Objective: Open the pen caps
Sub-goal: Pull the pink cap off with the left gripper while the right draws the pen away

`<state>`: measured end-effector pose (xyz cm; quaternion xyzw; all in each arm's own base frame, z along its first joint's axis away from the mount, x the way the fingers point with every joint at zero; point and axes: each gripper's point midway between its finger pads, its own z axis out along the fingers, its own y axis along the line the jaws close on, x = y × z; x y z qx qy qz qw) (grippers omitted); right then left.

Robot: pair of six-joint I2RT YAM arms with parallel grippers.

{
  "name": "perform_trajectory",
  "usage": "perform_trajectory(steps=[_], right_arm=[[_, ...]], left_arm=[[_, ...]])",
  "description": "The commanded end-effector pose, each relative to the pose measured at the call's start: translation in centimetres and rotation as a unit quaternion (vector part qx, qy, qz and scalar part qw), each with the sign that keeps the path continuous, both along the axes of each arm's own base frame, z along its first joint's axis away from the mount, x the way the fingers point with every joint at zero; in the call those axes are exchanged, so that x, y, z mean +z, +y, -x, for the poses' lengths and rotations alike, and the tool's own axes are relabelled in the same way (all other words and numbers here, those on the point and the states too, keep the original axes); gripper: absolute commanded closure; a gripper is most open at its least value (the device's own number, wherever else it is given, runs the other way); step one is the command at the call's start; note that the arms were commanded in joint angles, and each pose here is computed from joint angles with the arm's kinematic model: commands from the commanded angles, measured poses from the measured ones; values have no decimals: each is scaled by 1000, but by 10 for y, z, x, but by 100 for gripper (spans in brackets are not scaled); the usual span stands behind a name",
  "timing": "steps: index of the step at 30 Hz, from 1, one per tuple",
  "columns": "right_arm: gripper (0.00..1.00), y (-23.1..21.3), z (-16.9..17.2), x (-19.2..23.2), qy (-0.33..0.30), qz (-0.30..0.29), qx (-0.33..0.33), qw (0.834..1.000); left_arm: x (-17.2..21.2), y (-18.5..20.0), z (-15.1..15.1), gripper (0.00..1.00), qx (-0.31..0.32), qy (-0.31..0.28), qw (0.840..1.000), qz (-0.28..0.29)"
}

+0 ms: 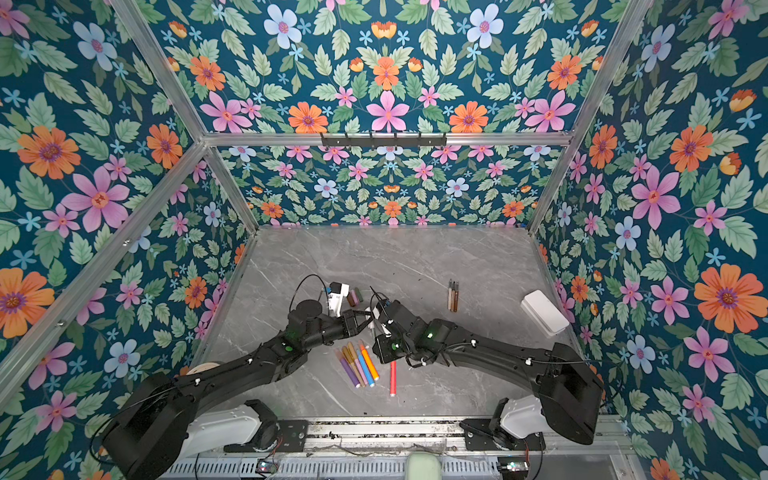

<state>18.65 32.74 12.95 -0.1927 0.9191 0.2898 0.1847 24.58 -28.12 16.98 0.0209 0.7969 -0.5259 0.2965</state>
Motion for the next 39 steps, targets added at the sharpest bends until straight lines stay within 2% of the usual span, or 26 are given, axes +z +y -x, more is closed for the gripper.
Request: perform_trajectory(steps=[1, 10, 12, 13, 16, 19, 23, 25, 28, 31, 35, 39], right_arm=[[75, 4, -5, 1, -8, -3, -2, 1000], [79, 10, -13, 2, -19, 1, -6, 1000], [87, 9, -14, 2, -21, 1, -9, 1000], [99, 9, -14, 2, -21, 2, -10, 1000], [100, 8, -14, 0, -21, 3, -9, 1000], [100, 8, -10, -9, -7, 9, -14, 1000], [100, 17, 10, -34, 3, 19, -22, 1000], [100, 23, 21, -47, 21, 21, -15, 999], [100, 26, 26, -57, 35, 16, -13, 999], [100, 23, 23, -53, 24, 20, -15, 999], [100, 19, 17, -44, 2, 37, -13, 999], [100, 9, 14, -39, -14, 48, -18, 999]], left_arm=[[12, -4, 1, 100, -11, -13, 1000, 23], [13, -3, 2, 100, -8, -10, 1000, 25], [11, -2, 2, 100, -6, -10, 1000, 22], [10, -2, 2, 100, -5, -9, 1000, 20], [8, 2, -2, 100, 3, -10, 1000, 15], [11, 14, -22, 100, 26, -14, 1000, 9], [41, 62, -82, 100, 78, -33, 996, 32], [55, 86, -102, 100, 107, -43, 993, 30], [65, 91, -103, 100, 118, -57, 991, 34], [44, 96, -99, 100, 126, -40, 991, 25], [-8, 107, -92, 100, 145, 5, 989, -34], [-45, 116, -88, 100, 156, 32, 984, -77]])
